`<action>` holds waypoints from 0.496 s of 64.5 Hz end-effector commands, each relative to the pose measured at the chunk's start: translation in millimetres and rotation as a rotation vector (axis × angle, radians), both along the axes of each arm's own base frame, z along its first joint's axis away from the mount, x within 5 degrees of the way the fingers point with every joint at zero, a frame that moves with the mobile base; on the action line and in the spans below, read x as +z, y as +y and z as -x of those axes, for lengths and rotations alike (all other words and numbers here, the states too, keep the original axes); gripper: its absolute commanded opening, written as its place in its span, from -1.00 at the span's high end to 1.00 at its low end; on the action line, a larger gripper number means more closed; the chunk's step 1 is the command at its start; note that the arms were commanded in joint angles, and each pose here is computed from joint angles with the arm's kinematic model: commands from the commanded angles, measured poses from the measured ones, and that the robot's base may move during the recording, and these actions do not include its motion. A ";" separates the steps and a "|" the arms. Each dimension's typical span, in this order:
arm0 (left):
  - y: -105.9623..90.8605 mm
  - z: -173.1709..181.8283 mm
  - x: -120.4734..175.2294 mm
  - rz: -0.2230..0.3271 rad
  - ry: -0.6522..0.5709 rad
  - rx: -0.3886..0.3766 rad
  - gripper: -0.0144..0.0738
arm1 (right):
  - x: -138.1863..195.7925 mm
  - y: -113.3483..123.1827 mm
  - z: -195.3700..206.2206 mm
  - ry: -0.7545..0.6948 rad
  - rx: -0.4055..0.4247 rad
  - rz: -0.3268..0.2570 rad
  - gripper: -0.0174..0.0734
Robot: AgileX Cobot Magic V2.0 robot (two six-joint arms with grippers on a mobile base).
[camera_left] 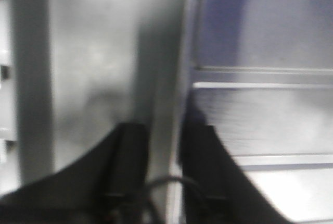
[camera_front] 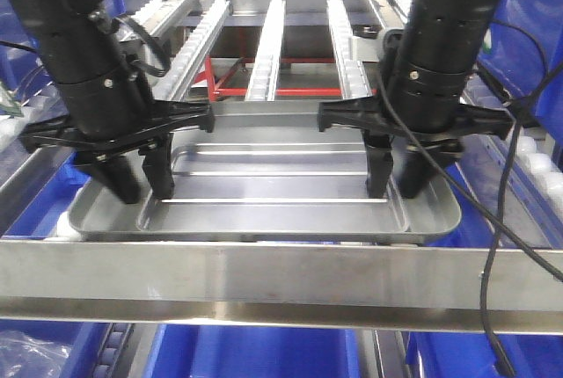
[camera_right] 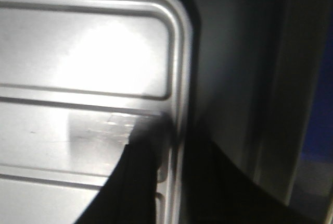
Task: Grab silver tray and place in blue box
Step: 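Close both grippers on the tray's opposite side rims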
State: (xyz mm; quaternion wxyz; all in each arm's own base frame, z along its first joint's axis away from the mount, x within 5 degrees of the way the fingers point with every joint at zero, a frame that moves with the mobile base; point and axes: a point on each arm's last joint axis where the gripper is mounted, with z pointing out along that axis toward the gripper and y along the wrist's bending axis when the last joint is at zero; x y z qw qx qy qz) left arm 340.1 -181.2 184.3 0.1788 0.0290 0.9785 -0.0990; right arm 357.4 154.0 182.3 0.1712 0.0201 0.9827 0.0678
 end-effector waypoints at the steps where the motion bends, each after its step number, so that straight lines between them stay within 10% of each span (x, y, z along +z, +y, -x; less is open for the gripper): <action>1: -1.7 -3.0 21.7 0.030 -0.075 -0.004 0.81 | 18.8 -0.7 -3.1 -0.063 0.009 -0.009 0.39; 32: -1.4 -4.0 22.1 0.034 -0.083 -0.002 0.91 | 18.9 -0.8 -3.1 -0.063 0.009 -0.009 0.51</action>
